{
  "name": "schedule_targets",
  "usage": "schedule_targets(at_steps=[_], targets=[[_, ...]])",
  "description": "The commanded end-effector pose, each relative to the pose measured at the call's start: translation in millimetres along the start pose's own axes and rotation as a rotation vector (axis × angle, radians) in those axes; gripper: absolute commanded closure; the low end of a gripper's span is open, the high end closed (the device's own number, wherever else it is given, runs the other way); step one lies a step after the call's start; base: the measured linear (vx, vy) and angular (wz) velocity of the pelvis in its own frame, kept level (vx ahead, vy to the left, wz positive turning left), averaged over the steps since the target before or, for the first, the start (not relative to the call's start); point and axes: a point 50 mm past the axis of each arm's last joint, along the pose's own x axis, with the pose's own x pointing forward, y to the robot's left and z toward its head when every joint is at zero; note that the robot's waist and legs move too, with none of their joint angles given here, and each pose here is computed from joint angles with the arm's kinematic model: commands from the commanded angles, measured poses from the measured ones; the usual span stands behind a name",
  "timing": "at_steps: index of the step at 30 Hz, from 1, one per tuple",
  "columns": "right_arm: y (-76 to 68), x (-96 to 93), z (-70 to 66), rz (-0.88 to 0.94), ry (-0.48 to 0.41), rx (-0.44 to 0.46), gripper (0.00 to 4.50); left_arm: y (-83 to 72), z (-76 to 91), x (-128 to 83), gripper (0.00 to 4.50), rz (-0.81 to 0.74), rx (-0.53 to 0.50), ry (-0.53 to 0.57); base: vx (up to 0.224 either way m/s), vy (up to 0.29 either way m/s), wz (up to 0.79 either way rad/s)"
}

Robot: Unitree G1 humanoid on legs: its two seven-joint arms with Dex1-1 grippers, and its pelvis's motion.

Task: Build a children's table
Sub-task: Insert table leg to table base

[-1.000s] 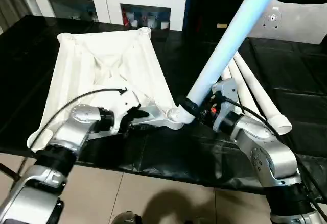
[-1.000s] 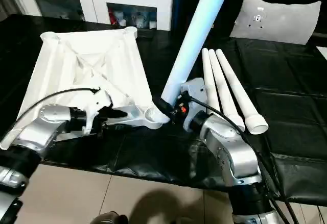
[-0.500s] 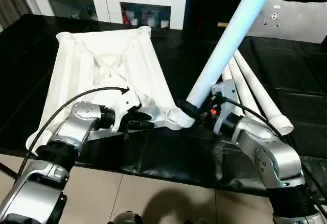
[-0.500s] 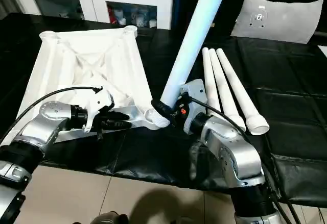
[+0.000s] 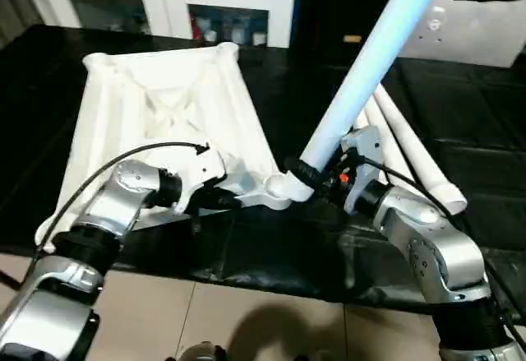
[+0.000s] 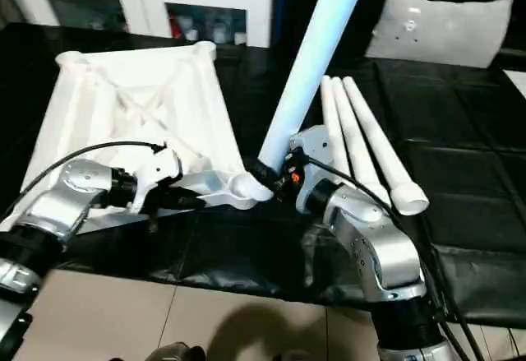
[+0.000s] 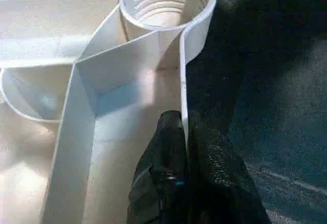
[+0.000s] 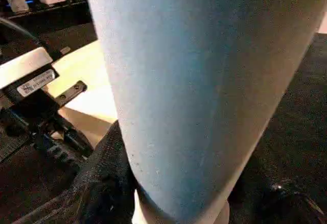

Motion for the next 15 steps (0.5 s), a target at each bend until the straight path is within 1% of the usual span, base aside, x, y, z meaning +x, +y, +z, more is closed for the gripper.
schedule_targets(at_steps=[1,4,5,6,9,10,13,15], targets=[[2.1,2.7,6.3,0.035,-0.015,-0.030,2.59,-6.2,8.5,0.5,4.50,-0.067,0.076,-0.035,0.000,0.000,0.00],[3.1,3.4,5.6,0.056,-0.004,-0.040,2.59,-10.8,12.2,2.9,4.50,-0.094,0.096,-0.067,0.000,0.000,0.00],[3.1,4.7,5.0,0.062,0.001,-0.048,2.59,-15.4,15.3,5.7,4.50,-0.124,0.101,-0.101,0.000,0.000,0.00],[3.1,4.9,5.0,0.062,0.001,-0.048,2.59,-15.8,15.6,5.9,4.50,-0.126,0.102,-0.104,0.000,0.000,0.00],[4.1,7.4,5.2,0.081,0.007,-0.062,2.59,-25.7,14.7,11.2,4.50,-0.172,0.125,-0.117,0.000,0.000,0.00],[5.1,7.8,4.8,0.092,0.013,-0.066,2.59,-28.0,11.8,13.5,4.50,-0.165,0.144,-0.105,0.000,0.000,0.00],[6.0,7.8,3.6,0.098,0.020,-0.069,2.59,-27.0,7.8,15.3,4.50,-0.127,0.138,-0.098,0.000,0.000,0.00],[6.2,7.0,1.6,0.099,0.029,-0.075,2.59,-23.6,3.6,15.2,4.50,-0.046,0.158,-0.075,0.000,0.000,0.00]])
